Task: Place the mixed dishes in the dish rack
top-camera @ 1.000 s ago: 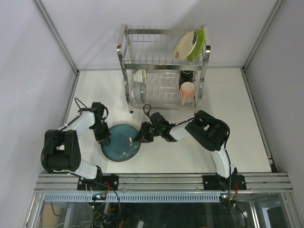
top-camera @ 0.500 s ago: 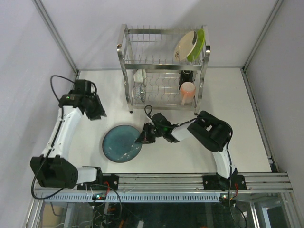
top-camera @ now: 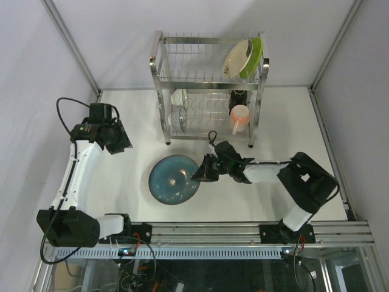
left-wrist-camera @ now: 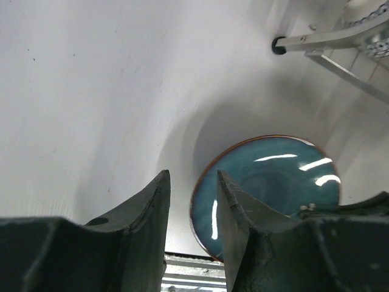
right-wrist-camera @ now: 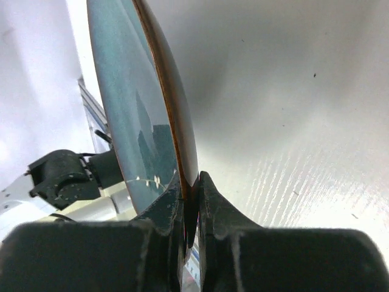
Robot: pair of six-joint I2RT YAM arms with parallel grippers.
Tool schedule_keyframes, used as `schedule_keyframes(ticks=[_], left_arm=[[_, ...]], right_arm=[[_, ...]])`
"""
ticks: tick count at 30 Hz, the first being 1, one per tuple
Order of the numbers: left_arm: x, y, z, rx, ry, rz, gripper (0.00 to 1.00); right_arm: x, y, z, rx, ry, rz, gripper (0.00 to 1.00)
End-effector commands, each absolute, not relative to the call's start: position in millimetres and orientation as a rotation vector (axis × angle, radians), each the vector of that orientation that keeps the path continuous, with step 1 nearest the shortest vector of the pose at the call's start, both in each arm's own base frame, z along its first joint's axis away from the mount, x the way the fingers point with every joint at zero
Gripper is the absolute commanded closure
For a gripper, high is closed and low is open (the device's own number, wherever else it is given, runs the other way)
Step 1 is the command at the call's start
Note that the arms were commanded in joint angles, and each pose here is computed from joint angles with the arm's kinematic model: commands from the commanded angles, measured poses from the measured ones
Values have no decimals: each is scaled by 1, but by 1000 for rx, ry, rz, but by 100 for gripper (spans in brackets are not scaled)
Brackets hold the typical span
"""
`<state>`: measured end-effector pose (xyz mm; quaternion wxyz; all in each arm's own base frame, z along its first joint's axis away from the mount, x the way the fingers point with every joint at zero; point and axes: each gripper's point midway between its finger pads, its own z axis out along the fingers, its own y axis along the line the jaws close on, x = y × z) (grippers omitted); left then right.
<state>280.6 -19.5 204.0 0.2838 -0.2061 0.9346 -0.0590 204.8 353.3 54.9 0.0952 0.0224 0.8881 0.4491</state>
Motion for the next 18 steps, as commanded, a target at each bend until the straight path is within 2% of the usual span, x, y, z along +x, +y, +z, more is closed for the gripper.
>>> schedule_keyframes(ticks=[1, 10, 18], left_arm=[[286, -19, 197, -551, 2480, -167, 59], [302, -20, 198, -506, 2450, -180, 57], [357, -28, 209, -469, 2367, -254, 55]], right_arm=[[224, 362, 149, -37, 2310, 1566, 100], [225, 335, 206, -9, 2194, 1588, 100], [219, 300, 265, 27, 2159, 1528, 100]])
